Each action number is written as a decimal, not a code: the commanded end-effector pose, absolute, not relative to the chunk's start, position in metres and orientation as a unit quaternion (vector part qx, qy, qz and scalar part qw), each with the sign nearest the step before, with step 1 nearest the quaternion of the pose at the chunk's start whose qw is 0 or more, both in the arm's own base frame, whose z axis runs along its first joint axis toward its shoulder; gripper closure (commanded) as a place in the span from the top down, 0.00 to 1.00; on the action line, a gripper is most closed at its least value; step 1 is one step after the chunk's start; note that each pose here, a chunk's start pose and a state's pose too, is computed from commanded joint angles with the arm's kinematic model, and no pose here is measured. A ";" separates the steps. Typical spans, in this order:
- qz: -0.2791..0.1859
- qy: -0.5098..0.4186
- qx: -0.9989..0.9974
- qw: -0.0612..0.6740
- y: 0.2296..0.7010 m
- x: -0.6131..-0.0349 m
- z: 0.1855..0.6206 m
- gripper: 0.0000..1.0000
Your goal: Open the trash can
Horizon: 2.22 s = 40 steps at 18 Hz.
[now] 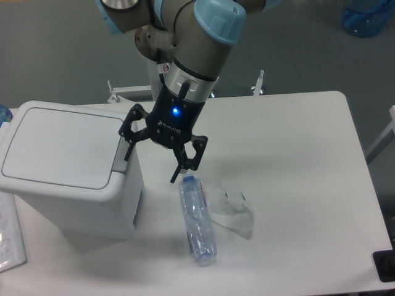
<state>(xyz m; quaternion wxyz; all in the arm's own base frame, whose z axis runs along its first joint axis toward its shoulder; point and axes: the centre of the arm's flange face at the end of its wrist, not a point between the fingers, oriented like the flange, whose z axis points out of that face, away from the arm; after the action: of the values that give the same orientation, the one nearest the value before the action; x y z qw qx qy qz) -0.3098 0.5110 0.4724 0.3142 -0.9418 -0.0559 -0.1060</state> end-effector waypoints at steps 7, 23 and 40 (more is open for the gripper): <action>-0.111 -0.055 -0.943 0.308 0.513 -0.306 0.464 1.00; -0.090 -0.053 -0.938 0.330 0.513 -0.316 0.492 1.00; 0.109 -0.034 -0.974 0.196 0.473 -0.509 0.419 1.00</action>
<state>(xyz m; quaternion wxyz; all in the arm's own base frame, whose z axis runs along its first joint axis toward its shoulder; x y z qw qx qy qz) -0.5094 0.4730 0.4189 0.1956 -0.9740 -0.0337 0.1091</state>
